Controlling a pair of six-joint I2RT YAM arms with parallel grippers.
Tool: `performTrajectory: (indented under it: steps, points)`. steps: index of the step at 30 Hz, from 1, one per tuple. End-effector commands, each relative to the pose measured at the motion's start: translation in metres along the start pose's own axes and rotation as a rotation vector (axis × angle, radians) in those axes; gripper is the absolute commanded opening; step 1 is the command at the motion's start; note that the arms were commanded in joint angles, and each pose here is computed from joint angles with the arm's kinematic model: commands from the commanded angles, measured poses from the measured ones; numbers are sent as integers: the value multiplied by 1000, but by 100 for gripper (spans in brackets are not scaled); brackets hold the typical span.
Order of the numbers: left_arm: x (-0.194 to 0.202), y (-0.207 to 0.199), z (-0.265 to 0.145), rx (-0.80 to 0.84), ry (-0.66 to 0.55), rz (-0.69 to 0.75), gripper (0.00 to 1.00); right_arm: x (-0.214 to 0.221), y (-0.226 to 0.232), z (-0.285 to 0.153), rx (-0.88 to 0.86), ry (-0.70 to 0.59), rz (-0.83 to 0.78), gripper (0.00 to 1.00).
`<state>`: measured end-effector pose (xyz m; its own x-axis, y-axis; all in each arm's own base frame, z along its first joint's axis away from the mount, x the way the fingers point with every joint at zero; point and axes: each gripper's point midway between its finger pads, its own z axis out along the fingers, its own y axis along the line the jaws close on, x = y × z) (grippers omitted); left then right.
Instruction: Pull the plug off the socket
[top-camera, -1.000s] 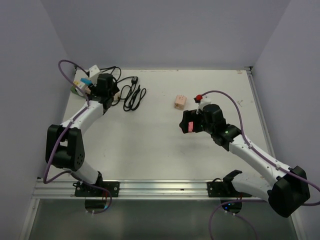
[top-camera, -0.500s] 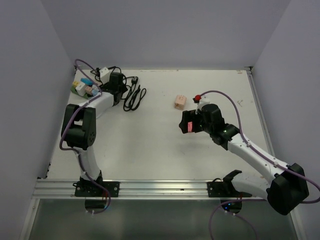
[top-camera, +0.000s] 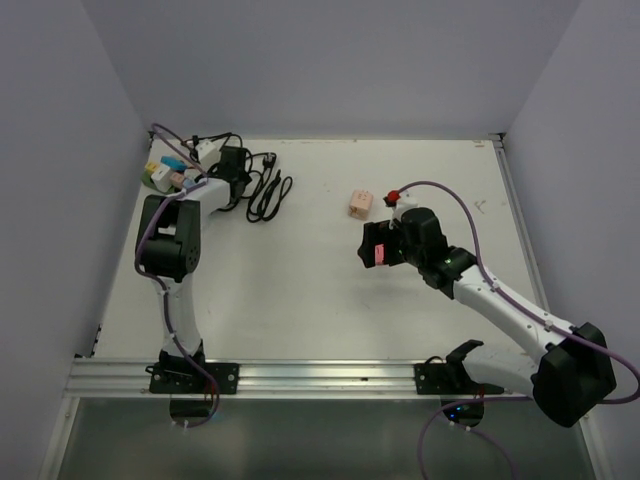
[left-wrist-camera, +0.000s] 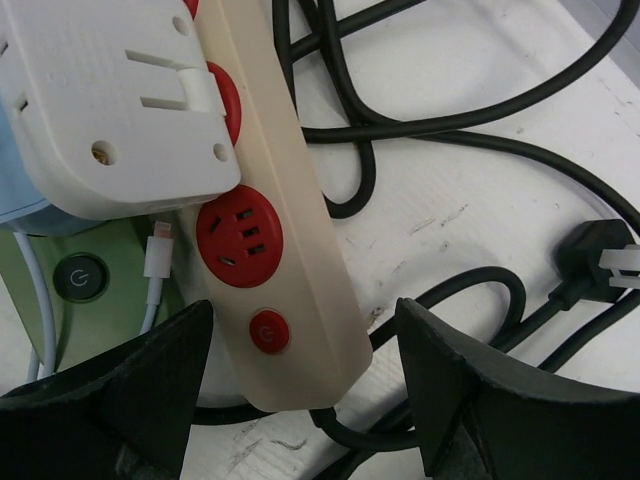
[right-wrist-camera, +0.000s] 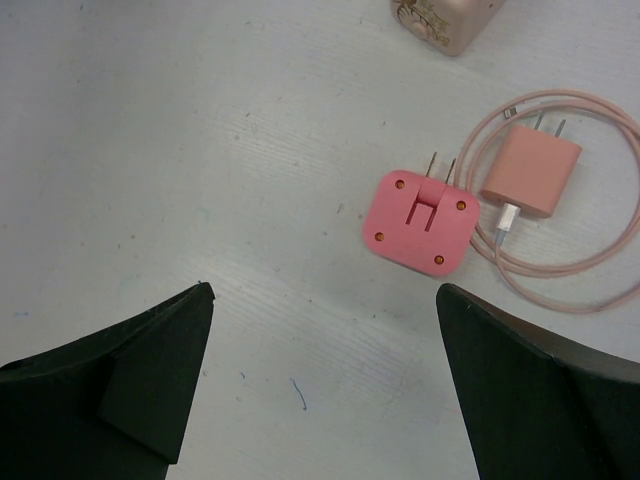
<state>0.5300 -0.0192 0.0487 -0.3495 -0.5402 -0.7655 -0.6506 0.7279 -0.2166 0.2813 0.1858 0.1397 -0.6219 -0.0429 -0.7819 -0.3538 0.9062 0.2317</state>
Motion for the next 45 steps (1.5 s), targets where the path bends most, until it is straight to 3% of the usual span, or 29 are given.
performTrajectory:
  steps: [1,14,21,26,32,39,45]
  points:
    - [-3,6,6,-49,-9,-60,77,-5,6,3,-31,-11,-16,97]
    - [2,13,31,-72,3,-70,75,-1,6,6,-32,6,-18,97]
    - [-16,4,25,-45,-23,-72,48,-1,6,7,-34,13,-17,97]
    - [-57,-9,-3,-7,-130,-45,29,-2,8,8,-43,14,-15,97]
    - [-101,-32,-44,35,-274,65,13,-3,9,6,-46,11,-11,97]
    - [-139,-52,-85,82,-400,202,0,-5,10,3,-46,2,-10,97]
    - [-156,-63,-120,197,-438,249,0,-7,12,3,-54,-2,3,97]
